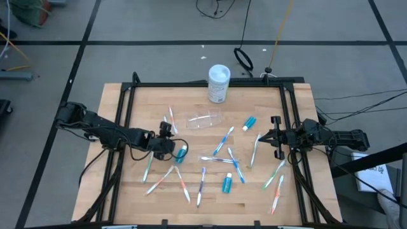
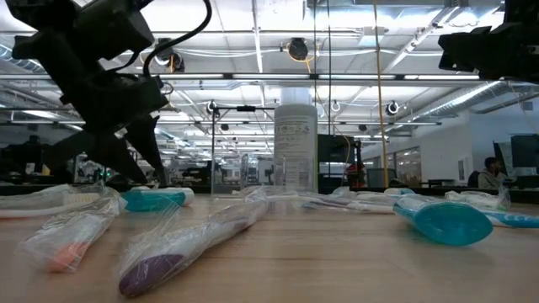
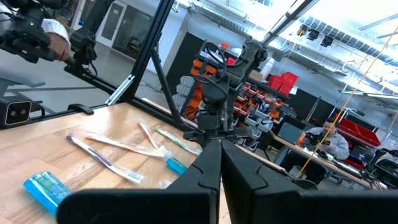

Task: Pick & Place toothbrushing station
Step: Put the green toothbrush into the transparent organizer

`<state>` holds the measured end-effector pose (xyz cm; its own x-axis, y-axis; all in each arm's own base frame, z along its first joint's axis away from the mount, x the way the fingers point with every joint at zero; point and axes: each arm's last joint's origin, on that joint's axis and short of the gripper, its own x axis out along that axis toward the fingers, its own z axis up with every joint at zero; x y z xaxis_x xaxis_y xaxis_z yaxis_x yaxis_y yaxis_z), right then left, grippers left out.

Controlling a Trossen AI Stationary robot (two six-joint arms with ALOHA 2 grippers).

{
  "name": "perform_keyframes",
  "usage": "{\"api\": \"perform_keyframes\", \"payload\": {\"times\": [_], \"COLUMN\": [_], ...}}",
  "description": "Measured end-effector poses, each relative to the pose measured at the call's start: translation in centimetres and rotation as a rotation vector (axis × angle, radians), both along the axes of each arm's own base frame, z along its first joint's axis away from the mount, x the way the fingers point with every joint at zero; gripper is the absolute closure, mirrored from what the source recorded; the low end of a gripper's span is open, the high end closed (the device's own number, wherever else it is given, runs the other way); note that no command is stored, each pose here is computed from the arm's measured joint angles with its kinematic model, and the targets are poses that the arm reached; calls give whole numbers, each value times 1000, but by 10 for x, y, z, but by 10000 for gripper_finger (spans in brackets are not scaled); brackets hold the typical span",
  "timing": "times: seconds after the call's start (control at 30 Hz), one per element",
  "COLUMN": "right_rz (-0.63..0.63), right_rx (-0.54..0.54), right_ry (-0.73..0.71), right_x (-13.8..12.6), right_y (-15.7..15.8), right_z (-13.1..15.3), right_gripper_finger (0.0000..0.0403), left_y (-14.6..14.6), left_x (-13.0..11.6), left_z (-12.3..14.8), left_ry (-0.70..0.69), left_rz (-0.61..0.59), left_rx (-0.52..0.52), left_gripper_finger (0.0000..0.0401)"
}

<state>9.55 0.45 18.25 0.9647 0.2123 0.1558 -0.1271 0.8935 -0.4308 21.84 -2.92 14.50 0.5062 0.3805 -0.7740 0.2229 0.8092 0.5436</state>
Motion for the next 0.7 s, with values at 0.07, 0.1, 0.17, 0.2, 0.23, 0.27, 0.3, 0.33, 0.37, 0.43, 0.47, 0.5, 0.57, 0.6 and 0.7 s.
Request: {"api": "perform_keyframes", "payload": {"times": [0.07, 0.1, 0.17, 0.2, 0.23, 0.27, 0.3, 0.33, 0.37, 0.43, 0.47, 0.5, 0.57, 0.6, 0.7], "right_rz": [0, -1, 0, 0, 0, 0, 0, 0, 0, 0, 0, 0, 0, 0, 0], "right_rx": [0, 0, 0, 0, 0, 0, 0, 0, 0, 0, 0, 0, 0, 0, 0], "right_ry": [0, 0, 0, 0, 0, 0, 0, 0, -1, 0, -1, 0, 0, -1, 0], "right_x": [0, 0, 0, 0, 0, 0, 0, 0, 0, 0, 0, 0, 0, 0, 0], "right_y": [0, 0, 0, 0, 0, 0, 0, 0, 0, 0, 0, 0, 0, 0, 0], "right_z": [0, 0, 0, 0, 0, 0, 0, 0, 0, 0, 0, 0, 0, 0, 0], "right_gripper_finger": [399, 399, 399, 399, 399, 399, 399, 399, 399, 399, 399, 399, 399, 399, 399], "left_y": [0, 0, 0, 0, 0, 0, 0, 0, 0, 0, -1, -1, -2, -2, -2], "left_x": [0, -1, -4, -6, -9, -10, -12, -13, -13, -11, -10, -9, -6, -6, -5], "left_z": [0, -1, -2, -4, -5, -6, -7, -8, -9, -12, -13, -15, -19, -21, -28], "left_ry": [-5, 7, 78, 126, 173, 214, 248, 278, 300, 322, 327, 332, 357, 372, 414], "left_rz": [19, 9, -59, -106, -156, -206, -251, -293, -328, -375, -391, -405, -428, -437, -451], "left_rx": [-15, -8, 29, 44, 57, 68, 77, 89, 98, 121, 130, 138, 152, 155, 170], "left_gripper_finger": [224, 224, 224, 224, 224, 224, 224, 224, 224, 224, 224, 224, 224, 224, 224]}}
